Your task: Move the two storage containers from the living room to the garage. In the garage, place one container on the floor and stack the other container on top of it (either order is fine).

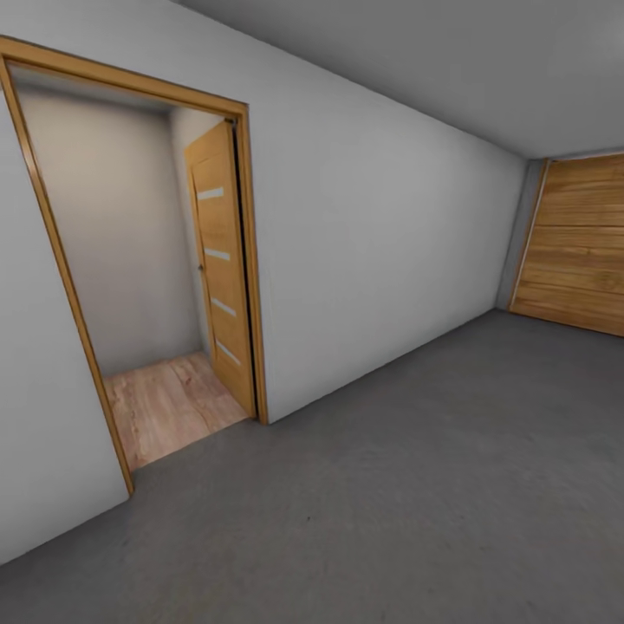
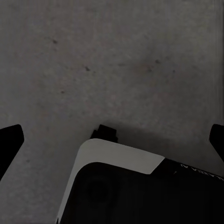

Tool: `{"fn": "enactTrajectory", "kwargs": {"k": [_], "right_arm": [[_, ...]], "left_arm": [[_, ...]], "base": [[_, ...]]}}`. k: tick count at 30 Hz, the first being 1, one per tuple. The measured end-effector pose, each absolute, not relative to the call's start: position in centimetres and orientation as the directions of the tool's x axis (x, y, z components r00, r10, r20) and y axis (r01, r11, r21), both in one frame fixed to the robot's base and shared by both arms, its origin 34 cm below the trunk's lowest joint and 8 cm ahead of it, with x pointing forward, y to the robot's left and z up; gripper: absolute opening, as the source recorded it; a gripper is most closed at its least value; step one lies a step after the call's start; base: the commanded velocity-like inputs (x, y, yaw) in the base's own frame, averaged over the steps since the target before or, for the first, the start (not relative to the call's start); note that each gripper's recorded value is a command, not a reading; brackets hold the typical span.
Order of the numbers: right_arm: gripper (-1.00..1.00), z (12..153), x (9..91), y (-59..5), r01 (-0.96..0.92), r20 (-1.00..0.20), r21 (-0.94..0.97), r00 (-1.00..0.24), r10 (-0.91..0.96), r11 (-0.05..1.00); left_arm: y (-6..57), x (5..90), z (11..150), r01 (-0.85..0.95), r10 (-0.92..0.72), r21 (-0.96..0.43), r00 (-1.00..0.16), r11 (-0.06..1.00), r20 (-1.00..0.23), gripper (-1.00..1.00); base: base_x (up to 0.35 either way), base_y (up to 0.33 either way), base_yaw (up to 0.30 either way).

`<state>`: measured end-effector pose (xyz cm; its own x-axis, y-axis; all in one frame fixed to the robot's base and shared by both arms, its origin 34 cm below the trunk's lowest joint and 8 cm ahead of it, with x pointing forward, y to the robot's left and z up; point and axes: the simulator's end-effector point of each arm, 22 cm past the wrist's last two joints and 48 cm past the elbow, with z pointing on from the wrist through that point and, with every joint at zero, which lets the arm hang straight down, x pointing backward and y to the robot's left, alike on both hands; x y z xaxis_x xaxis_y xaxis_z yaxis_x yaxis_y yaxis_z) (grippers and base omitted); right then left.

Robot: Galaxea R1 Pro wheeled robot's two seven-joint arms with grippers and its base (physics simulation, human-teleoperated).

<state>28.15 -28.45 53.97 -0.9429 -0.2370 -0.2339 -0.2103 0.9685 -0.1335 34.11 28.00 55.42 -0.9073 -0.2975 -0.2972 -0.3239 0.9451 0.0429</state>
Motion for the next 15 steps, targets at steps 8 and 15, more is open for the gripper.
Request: {"fn": "enactTrajectory", "kwargs": {"k": [8, 15], "right_arm": [[1.00, 53.98, 28.17, -28.57, -0.212, -0.235, -0.135, -0.942, -0.239, 0.968], [1.00, 53.98, 28.19, -28.60, -0.212, -0.236, -0.135, -0.942, -0.239, 0.968]], "left_arm": [[27.91, 34.09, 55.42, -0.324, -0.298, 0.042, -0.908, 0.945, -0.296, 1.00], [27.89, 34.09, 55.42, -0.324, -0.298, 0.041, -0.908, 0.945, -0.296, 1.00]], "base": [[0.322, 0.000, 0.000], [0.321, 0.000, 0.000]]}}
